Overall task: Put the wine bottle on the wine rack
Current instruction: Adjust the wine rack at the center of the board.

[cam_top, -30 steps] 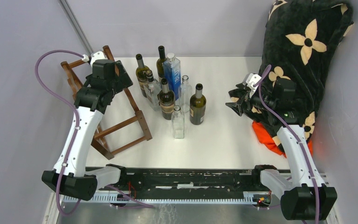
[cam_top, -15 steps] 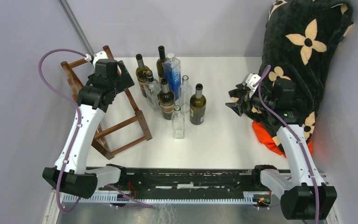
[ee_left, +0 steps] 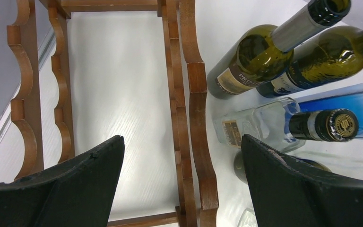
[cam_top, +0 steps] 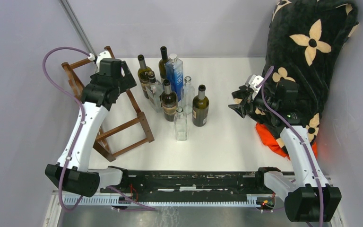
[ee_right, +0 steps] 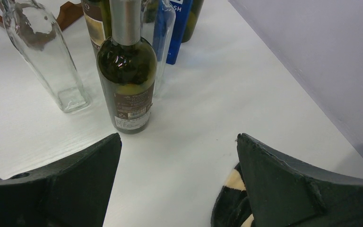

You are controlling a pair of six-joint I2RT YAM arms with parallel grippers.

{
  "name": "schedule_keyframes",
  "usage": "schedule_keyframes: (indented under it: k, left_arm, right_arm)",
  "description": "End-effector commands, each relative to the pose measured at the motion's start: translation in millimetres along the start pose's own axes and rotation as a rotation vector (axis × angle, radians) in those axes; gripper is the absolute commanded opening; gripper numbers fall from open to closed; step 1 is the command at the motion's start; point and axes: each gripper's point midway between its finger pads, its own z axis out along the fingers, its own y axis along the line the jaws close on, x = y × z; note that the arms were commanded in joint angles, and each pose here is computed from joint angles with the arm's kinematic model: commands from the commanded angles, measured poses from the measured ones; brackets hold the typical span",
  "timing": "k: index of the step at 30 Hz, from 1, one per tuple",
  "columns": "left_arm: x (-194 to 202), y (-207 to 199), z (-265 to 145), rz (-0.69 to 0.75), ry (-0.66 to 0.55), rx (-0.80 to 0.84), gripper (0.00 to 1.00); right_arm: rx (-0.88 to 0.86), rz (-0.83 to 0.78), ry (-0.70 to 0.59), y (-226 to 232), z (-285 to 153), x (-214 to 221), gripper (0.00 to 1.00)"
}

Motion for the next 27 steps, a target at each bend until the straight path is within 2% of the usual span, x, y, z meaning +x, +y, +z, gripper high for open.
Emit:
schedule_keyframes:
  k: [1,5,11,15,17,21,27]
  left_arm:
    - [-9.3,2.7,8.4,0.045,-0.027,-0.048,0.97]
    - [-0.2,-2.2,28.9,0.072,0.006,-0.07,0.96]
    - [13.8,-17.7,52.4,0.098,0.048,-0.03,0.7]
    - [23.4,-16.7,61.6,0.135,0.073,-0.037,0.46]
    - [22.4,-15.4,60.5,0.147,0.065,-0.035,0.37]
    - [16.4,-13.6,55.4,0.16,0.043,-0.024,0.29]
    - [7.8,-14.4,49.8,0.214,0.023,0.02,0.22]
  right_arm:
    - [0.013,-0.037,-0.025,-4.9,1.3,-6.9,0.98]
    - [0.013,-0.038,-0.027,-4.6,1.5,-6.9,0.98]
    - [0.017,-0.046,-0.024,-5.4,0.7,-8.0,0.98]
    - [0.018,-0.05,-0.022,-5.7,0.1,-8.5,0.98]
    - [0.017,-0.05,-0.021,-5.8,0.2,-8.1,0.98]
    - [0.017,-0.051,-0.022,-6.6,1.0,-7.9,0.98]
    - [0.014,-0.047,-0.022,-6.2,1.5,-7.2,0.98]
